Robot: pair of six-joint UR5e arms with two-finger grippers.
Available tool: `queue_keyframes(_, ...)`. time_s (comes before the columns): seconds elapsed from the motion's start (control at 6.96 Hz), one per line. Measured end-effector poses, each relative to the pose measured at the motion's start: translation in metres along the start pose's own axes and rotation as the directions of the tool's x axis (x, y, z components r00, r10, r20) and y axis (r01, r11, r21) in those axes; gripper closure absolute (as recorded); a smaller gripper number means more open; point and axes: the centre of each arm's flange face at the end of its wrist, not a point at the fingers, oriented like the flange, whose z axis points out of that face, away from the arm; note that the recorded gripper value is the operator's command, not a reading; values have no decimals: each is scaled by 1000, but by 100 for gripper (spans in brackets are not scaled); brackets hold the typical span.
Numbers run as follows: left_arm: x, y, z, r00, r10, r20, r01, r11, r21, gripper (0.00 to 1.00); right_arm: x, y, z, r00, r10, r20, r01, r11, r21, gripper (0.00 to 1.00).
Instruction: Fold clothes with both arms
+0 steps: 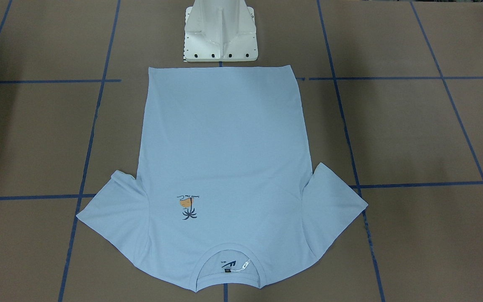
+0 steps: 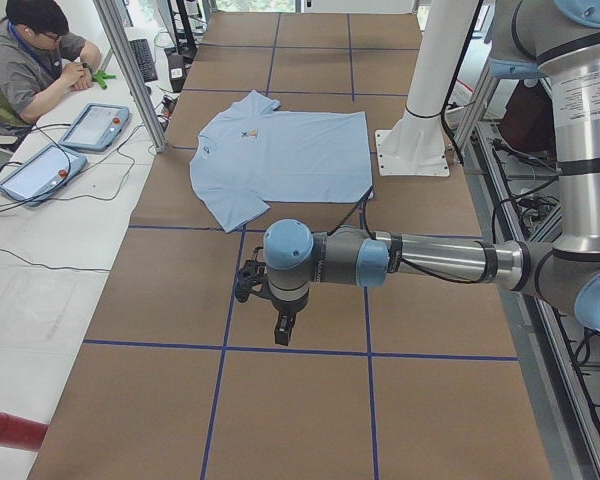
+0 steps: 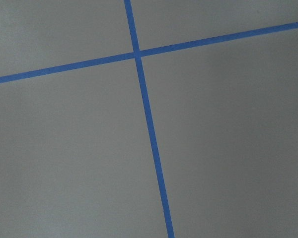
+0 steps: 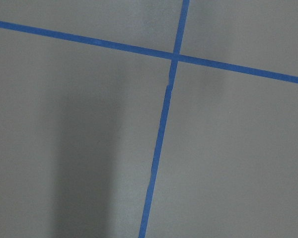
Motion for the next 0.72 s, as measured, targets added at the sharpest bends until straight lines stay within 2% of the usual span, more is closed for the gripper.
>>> queue_keyframes(0.43, 3, -1, -3, 1000, 10, 2, -10, 1000, 6, 0, -2, -1, -2, 1000, -9, -1, 9, 1000, 9, 0)
queue_keyframes(0.72, 6, -4, -7, 999, 37, 16, -38, 999, 28, 0, -7, -7, -8, 998, -55, -9, 55, 997, 59, 0)
